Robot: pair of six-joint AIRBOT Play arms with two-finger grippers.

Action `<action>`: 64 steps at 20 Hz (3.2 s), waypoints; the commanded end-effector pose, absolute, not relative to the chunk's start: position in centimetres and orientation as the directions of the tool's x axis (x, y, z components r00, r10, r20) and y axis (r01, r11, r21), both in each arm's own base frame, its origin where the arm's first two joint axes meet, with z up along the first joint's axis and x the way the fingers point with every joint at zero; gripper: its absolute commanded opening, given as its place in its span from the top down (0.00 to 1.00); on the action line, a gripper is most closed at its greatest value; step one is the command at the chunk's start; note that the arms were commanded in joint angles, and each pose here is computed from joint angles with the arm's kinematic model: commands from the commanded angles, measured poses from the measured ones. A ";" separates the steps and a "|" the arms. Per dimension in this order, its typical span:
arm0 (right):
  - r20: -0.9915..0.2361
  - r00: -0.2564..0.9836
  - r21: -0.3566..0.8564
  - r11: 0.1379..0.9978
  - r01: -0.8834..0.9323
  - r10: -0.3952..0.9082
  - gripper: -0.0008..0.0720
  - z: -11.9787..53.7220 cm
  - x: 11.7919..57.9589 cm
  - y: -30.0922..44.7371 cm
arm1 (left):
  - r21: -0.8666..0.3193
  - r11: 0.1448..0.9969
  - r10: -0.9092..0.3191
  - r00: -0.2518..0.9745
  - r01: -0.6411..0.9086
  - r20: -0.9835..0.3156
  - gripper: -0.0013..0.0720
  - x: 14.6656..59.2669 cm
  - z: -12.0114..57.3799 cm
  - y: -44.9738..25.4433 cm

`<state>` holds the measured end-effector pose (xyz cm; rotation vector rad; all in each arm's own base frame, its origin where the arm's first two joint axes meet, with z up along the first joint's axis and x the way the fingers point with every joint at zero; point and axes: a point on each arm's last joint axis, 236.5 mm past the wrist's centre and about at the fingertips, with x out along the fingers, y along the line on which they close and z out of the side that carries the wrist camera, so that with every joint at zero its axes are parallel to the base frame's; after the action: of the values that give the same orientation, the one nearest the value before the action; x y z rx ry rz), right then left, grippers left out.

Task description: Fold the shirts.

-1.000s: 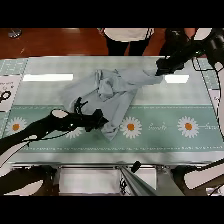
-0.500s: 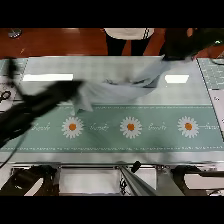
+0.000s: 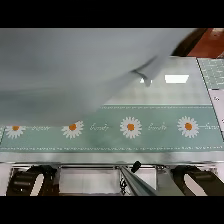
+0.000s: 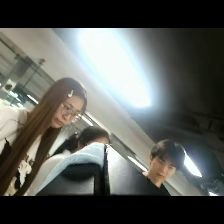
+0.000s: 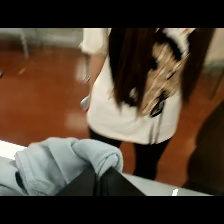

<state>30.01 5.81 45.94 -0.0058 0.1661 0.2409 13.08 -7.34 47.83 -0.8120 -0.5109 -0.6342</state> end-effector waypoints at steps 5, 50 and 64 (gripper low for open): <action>-0.409 0.911 -0.058 0.995 -0.079 0.049 0.96 40.7 23.6 1.2 | -0.625 0.599 -0.548 0.825 0.500 0.134 0.95 18.3 36.8 -12.9; -0.941 0.274 0.199 0.980 -0.017 0.197 0.95 -3.3 49.6 5.9 | -0.366 0.900 -0.332 0.170 -0.238 -0.928 0.95 33.2 -8.2 -8.8; -0.974 0.223 0.023 0.997 -0.071 0.038 0.30 3.8 43.6 -0.8 | -0.334 0.920 -0.325 0.076 -0.206 -0.943 0.14 28.3 -1.4 -2.5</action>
<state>45.98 0.97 3.81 -0.0477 1.2650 0.0965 32.37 -3.29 -1.72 -0.4461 1.4322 -0.0766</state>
